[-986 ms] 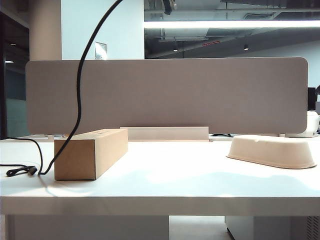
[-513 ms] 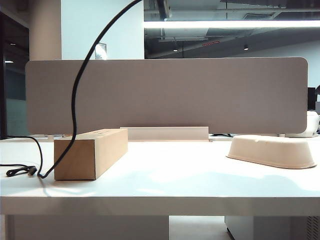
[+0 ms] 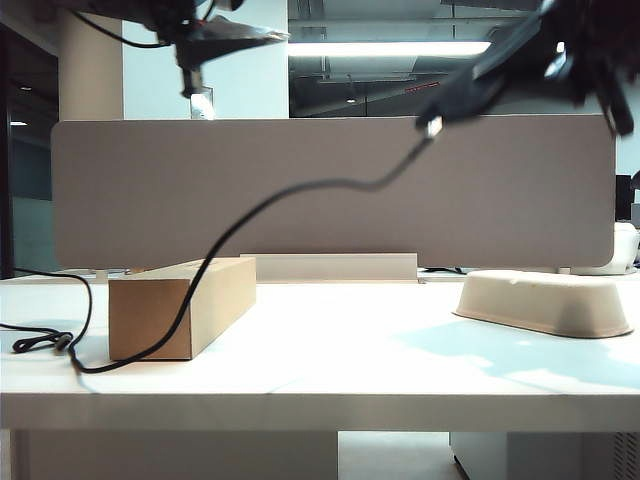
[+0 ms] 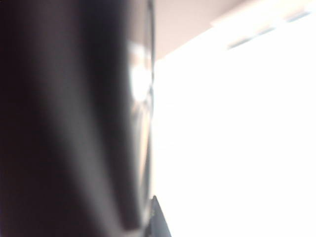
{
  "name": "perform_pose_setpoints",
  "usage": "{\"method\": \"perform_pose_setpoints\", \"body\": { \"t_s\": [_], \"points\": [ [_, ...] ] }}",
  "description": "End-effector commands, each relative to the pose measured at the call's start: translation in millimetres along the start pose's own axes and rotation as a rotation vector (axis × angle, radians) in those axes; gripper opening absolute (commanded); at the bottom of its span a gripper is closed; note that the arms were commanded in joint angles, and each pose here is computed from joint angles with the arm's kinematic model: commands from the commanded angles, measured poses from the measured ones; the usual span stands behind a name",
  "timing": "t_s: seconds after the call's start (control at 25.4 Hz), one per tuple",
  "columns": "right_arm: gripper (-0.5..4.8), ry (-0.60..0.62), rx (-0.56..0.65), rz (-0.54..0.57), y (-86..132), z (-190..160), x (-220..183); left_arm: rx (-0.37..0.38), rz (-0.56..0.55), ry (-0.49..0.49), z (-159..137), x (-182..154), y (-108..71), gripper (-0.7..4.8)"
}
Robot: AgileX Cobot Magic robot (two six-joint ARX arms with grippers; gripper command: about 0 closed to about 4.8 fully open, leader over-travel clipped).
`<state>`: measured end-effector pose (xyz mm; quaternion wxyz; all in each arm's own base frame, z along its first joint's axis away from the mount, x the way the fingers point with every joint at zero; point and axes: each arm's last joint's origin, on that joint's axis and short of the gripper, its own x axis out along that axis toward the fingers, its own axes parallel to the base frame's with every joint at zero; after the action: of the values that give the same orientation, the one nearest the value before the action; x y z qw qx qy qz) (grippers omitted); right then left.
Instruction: Pick up the charging cable and the phone, plug the charging cable into the charging port on the phone, and finally place them back on the table.
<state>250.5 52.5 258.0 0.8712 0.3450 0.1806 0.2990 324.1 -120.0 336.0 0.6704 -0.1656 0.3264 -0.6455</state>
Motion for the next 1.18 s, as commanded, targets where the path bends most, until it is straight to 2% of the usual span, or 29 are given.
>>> {"method": "perform_pose_setpoints", "body": {
  "t_s": [0.04,0.12,0.39,0.63,0.91,1.18],
  "points": [
    [-0.03,0.032,0.017,-0.039,-18,-6,15,0.003,0.153,-0.035,2,-21,1.2,-0.06],
    [-0.03,0.068,0.058,-0.102,-36,-15,26,0.001,0.21,-0.049,3,-30,1.5,-0.06],
    [-0.03,0.094,0.117,-0.231,-67,-31,40,0.014,0.238,-0.051,1,-36,-2.1,-0.06],
    [-0.03,0.095,0.16,-0.312,-84,-39,44,0.021,0.249,-0.041,0,-37,-6.2,-0.06],
    [-0.03,0.08,0.27,-0.4,-104,-44,44,0.014,0.247,-0.039,-1,-37,-7.1,-0.06],
    [-0.03,0.086,0.289,-0.441,-114,-49,45,0.017,0.248,-0.04,0,-37,-7.2,-0.06]
  ]
}}
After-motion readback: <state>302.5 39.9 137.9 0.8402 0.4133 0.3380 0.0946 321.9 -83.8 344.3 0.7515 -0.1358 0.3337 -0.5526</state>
